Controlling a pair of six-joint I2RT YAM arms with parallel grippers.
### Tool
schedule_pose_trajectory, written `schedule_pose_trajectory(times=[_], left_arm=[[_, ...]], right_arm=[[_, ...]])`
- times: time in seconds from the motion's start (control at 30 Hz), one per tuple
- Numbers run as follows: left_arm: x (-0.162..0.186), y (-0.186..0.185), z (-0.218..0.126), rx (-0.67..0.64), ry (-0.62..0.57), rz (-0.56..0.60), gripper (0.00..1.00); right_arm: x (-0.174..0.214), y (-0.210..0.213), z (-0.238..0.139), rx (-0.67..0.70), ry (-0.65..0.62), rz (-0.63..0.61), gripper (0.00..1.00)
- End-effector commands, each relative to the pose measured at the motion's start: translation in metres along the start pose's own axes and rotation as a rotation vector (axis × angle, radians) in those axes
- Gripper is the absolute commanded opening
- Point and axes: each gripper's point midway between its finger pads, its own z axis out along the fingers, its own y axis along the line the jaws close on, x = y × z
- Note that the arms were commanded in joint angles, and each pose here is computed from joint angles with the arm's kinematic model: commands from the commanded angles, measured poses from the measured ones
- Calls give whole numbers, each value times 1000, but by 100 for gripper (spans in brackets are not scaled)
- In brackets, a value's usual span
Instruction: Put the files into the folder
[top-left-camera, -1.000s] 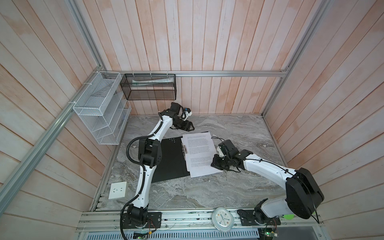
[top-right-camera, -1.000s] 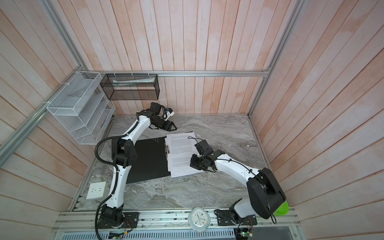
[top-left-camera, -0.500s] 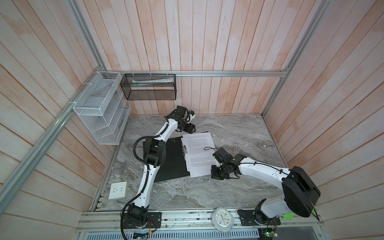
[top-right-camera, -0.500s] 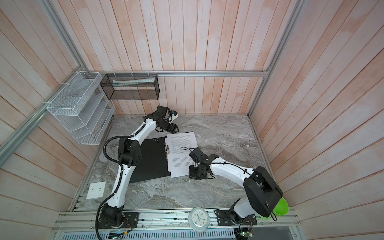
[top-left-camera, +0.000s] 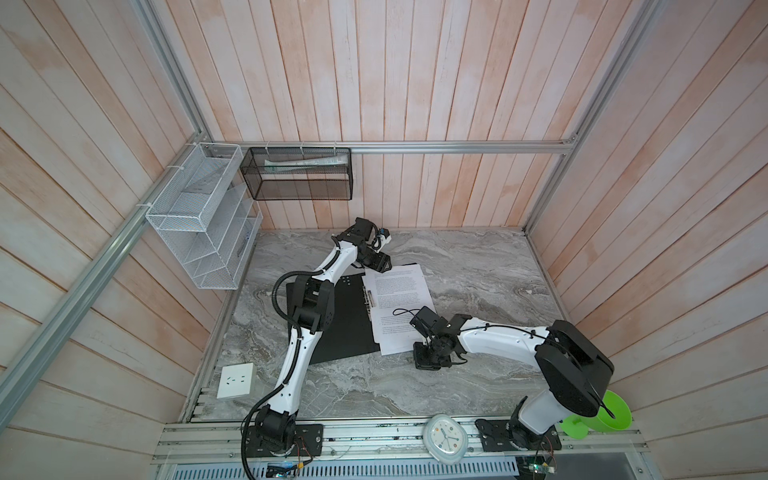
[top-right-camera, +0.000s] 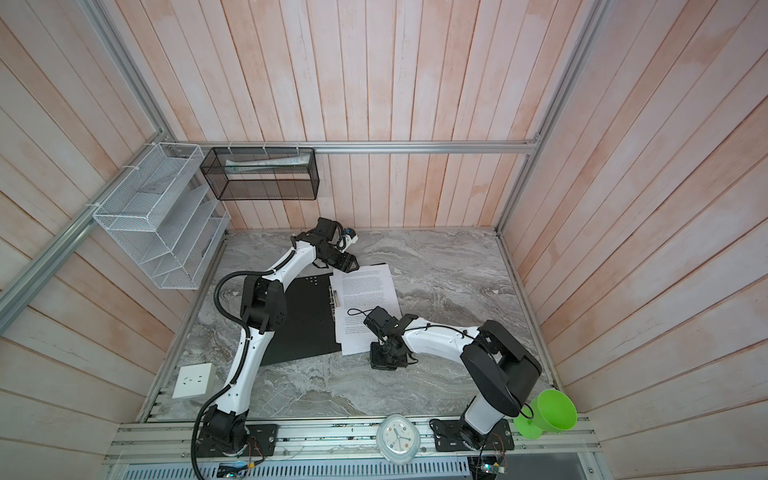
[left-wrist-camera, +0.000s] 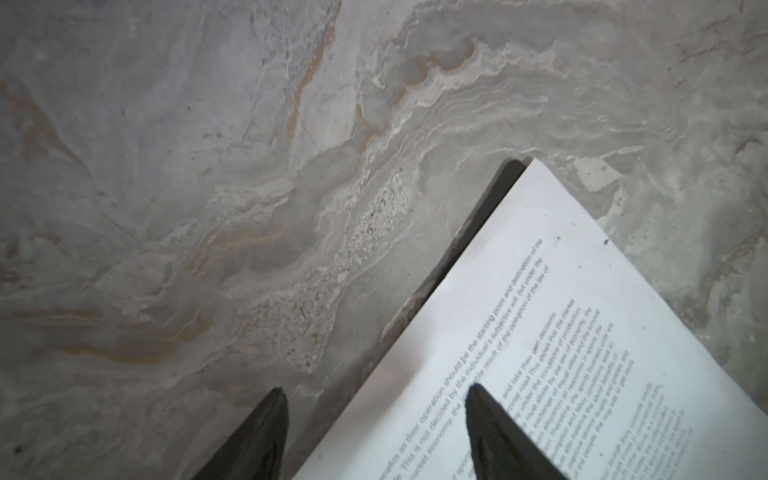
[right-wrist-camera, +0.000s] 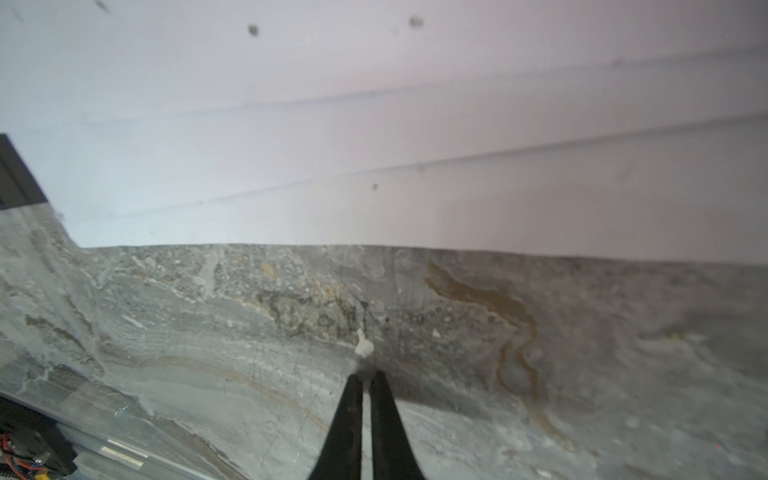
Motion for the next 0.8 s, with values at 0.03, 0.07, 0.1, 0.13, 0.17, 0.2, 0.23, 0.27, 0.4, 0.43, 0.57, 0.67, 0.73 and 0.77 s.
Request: schedule_pose_trajectory(times=[0.03, 0.07, 0.1, 0.13, 0.17, 0.2, 0.23, 0.27, 0.4, 0.43, 0.57, 0.67, 0.73, 0.77], left_arm=[[-2, -7, 2, 41, -6, 5, 69], [-1, -8, 2, 43, -5, 3, 69], [0, -8, 3, 46, 0, -1, 69], [1, -8, 4, 48, 2, -4, 69], [3, -8, 5, 49, 8, -7, 68], [4, -8, 5, 51, 12, -10, 68], [6, -9, 6, 56, 19, -13, 67], [7, -10, 6, 59, 23, -15, 67], [12, -15, 4, 83, 43, -34, 65], [13, -16, 4, 88, 47, -37, 65], [16, -19, -1, 92, 57, -41, 63], [19, -21, -5, 90, 63, -41, 62], [21, -21, -7, 87, 67, -40, 62], [22, -22, -8, 88, 70, -41, 62]], right_arm=[[-6, -1, 5, 39, -19, 4, 10], [-7, -1, 5, 44, -22, 3, 10], [-8, -1, 6, 47, -26, 6, 10], [-10, -1, 6, 52, -30, 5, 10], [-11, -2, 7, 56, -35, 5, 10], [-12, -2, 7, 62, -39, 8, 10], [-15, -1, 7, 64, -46, 5, 10], [-16, -1, 7, 65, -48, 5, 10], [-24, 2, 11, 81, -58, -2, 10], [-26, 4, 13, 83, -60, -6, 10], [-34, 9, 18, 93, -61, -21, 10], [-38, 11, 20, 95, -67, -27, 10], [-40, 14, 20, 90, -72, -31, 10], [-42, 14, 20, 90, -76, -31, 10]])
